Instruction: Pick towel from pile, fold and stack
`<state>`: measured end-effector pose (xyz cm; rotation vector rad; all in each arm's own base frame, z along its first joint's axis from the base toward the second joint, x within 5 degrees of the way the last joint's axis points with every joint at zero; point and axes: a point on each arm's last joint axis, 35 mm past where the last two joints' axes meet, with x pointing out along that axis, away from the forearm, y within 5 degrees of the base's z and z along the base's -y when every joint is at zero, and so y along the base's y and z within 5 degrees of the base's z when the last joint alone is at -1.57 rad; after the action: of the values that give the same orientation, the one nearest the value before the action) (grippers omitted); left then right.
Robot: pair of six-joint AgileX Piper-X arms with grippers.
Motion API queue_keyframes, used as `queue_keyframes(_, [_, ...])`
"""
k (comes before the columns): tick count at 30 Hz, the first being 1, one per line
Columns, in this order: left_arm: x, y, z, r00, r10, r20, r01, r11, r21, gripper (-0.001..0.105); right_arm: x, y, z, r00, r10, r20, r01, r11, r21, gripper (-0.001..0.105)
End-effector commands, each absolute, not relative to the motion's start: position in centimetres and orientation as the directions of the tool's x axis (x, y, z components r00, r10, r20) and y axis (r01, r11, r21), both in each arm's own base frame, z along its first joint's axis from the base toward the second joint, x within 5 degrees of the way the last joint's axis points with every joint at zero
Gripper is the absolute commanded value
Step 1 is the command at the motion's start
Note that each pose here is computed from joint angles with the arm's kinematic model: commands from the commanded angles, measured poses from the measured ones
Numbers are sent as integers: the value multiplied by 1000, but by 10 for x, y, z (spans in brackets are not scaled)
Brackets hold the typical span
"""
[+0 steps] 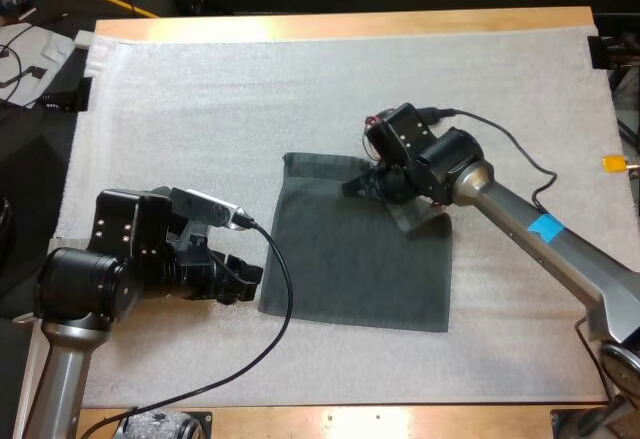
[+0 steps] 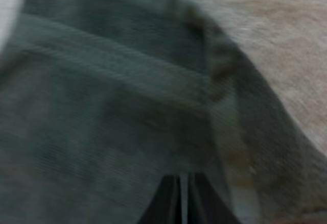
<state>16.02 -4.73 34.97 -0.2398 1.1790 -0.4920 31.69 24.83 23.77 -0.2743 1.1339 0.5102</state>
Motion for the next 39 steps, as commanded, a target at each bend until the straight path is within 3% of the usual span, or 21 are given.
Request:
queue_keyframes(1, [158,-48,351,290,-499,-817,250,863,-438,58,311,237,222,271,183,-945,-523,852,15,0])
queue_keyframes(11, [159,-48,351,289,-500,-816,248,862,-441,58,307,228,177,152,116,-982,-532,847,18,0])
queue_keyframes(20, [159,-48,351,288,-500,-817,246,863,-442,58,325,218,158,216,65,-974,-464,885,-44,0])
queue_keyframes(22, [159,-48,351,290,-496,-818,244,865,-438,58,321,220,160,204,74,-976,-478,878,-33,0])
queue_keyframes(30, [158,-47,352,291,-500,-816,247,863,-440,58,350,209,169,362,84,-928,-271,962,-19,0])
queue_keyframes(39, [158,-48,351,285,-500,-817,247,862,-442,58,372,197,213,496,62,-866,-139,990,-8,0])
